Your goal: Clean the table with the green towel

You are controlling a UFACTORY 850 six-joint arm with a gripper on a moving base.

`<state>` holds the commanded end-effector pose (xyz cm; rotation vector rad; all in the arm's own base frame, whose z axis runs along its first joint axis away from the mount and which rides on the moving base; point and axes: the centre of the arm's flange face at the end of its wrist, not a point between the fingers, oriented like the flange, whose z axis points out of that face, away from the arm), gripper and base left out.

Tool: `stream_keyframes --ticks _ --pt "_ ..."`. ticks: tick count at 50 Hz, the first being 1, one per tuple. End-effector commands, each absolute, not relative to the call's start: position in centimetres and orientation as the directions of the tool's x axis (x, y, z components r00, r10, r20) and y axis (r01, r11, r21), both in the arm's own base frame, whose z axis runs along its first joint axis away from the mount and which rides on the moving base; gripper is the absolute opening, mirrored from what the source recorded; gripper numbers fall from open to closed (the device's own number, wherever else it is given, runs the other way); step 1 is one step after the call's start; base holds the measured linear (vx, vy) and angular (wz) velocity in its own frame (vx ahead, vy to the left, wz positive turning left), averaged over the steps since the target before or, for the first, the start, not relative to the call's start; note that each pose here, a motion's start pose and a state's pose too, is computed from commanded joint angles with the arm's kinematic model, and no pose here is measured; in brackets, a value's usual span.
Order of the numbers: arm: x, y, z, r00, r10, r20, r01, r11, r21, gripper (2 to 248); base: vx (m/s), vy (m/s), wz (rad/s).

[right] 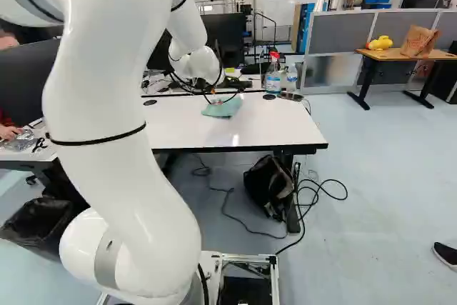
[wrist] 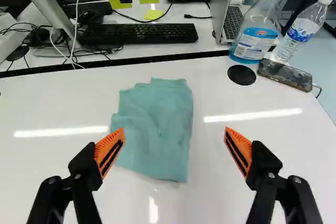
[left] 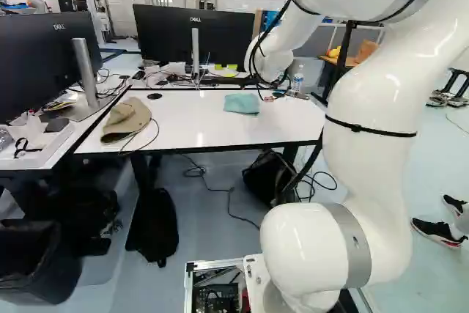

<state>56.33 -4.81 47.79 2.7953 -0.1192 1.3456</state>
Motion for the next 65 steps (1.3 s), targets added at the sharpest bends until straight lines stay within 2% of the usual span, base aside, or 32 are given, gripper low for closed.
stream_keyframes --ticks 65 --pt "44.1 -9.0 47.9 0.627 -0.128 0.768 -0.2 -0.98 0.0 247 0.0 0.0 0.0"
